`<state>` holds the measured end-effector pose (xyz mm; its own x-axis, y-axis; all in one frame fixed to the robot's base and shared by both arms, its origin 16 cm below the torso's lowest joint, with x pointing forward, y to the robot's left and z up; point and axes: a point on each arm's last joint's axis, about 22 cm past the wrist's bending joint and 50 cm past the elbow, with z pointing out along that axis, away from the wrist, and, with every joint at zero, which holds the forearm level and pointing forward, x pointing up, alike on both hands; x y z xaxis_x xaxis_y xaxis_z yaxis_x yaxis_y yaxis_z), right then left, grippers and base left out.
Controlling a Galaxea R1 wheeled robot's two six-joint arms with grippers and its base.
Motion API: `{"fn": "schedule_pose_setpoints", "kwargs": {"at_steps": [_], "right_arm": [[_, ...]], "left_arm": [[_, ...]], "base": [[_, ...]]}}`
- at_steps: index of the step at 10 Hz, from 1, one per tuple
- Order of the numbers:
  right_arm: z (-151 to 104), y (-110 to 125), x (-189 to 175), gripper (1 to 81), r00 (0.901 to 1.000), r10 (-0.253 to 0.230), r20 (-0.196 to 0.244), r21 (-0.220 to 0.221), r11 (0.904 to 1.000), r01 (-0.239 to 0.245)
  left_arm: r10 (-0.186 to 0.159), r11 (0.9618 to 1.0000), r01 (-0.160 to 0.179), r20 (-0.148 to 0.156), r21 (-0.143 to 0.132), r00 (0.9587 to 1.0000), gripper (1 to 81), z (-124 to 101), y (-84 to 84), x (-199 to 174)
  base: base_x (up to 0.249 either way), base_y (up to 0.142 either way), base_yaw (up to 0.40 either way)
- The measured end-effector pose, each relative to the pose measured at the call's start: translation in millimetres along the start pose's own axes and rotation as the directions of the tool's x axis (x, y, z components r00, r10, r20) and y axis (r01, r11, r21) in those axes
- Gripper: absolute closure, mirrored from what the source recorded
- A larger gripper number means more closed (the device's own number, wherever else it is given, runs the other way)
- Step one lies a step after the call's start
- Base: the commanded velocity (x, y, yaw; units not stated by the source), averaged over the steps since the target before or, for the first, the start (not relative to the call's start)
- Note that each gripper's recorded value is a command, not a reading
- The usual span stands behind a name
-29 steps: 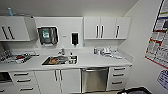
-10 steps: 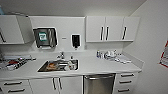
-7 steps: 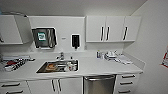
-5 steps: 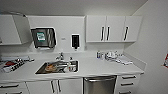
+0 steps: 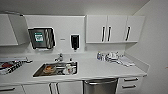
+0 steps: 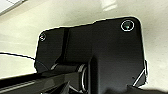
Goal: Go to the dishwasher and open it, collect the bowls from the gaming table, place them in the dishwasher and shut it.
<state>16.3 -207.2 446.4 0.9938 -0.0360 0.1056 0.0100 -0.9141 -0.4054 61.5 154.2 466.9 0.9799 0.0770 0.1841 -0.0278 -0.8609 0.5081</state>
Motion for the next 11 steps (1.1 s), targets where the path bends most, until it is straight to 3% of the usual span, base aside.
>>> {"fn": "schedule_pose_setpoints", "kwargs": {"at_steps": [11], "right_arm": [[1.2, -1.5, 1.3, 1.0, 1.0000, -0.001, -0.001, 0.000, 1.0000, 0.001]], "left_arm": [[0.001, 1.0000, -0.001, -0.003, -0.001, 1.0000, 1.0, 0.2, 0.1, 2.5]], "base": [[0.100, 0.000, 0.000]]}}
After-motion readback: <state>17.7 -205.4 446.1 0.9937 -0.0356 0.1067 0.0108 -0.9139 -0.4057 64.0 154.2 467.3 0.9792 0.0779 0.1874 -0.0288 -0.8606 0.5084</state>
